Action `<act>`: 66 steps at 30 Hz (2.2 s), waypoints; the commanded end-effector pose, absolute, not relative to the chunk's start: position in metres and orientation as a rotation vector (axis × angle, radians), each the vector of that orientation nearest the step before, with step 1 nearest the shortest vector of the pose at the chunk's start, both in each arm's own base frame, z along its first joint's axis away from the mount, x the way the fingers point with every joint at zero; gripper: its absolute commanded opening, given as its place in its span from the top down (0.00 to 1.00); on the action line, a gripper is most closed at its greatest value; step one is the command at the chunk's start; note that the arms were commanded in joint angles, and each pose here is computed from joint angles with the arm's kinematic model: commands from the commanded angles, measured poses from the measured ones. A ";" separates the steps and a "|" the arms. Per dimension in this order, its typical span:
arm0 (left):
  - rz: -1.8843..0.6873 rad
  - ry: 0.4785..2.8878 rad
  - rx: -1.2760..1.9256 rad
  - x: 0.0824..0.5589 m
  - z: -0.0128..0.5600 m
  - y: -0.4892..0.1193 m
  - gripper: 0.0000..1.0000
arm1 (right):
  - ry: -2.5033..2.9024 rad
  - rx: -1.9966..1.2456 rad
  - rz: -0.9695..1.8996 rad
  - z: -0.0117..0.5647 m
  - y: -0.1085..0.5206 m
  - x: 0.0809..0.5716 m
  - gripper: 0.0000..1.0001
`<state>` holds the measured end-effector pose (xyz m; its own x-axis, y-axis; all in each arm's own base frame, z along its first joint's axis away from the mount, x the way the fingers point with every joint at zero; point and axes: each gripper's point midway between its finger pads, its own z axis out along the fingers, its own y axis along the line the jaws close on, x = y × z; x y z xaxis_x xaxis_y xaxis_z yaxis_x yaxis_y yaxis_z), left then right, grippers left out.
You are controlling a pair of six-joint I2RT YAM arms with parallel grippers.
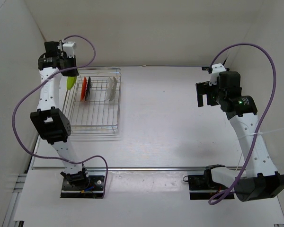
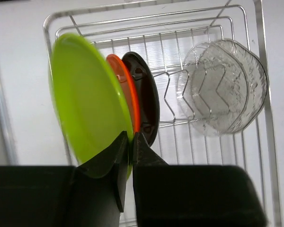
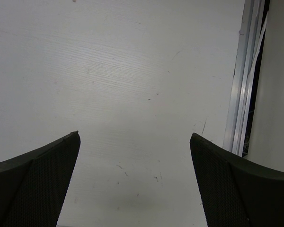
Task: Unload the plates from the dish rack
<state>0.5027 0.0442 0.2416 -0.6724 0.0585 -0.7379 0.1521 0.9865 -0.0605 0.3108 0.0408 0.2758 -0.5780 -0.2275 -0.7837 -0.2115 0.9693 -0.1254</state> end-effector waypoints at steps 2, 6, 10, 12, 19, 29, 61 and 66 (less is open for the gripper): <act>-0.051 2.115 0.423 0.465 0.326 0.012 0.89 | 2.151 -0.299 -0.057 0.291 0.036 0.312 0.00; 0.067 1.969 0.618 0.433 0.370 -0.036 0.89 | 2.131 -0.304 -0.016 0.298 0.042 0.312 0.00; 0.244 1.859 0.831 0.411 0.381 -0.096 0.89 | 2.134 -0.345 0.115 0.310 0.063 0.311 0.00; 0.344 1.795 0.974 0.393 0.380 -0.136 0.89 | 2.087 -0.395 0.236 0.329 0.082 0.309 0.00; 0.752 1.484 1.371 0.329 0.330 -0.222 0.89 | 1.947 -0.467 0.700 0.389 0.126 0.296 0.00; 0.806 1.164 1.614 0.271 0.304 -0.327 0.89 | 1.982 -0.524 0.887 0.374 0.142 0.315 0.05; 0.723 1.061 1.579 0.252 0.329 -0.401 0.89 | 2.087 -0.629 0.953 0.324 0.174 0.326 0.93; 0.733 1.091 1.577 0.260 0.320 -0.398 0.89 | 2.089 -0.617 0.944 0.323 0.173 0.326 0.99</act>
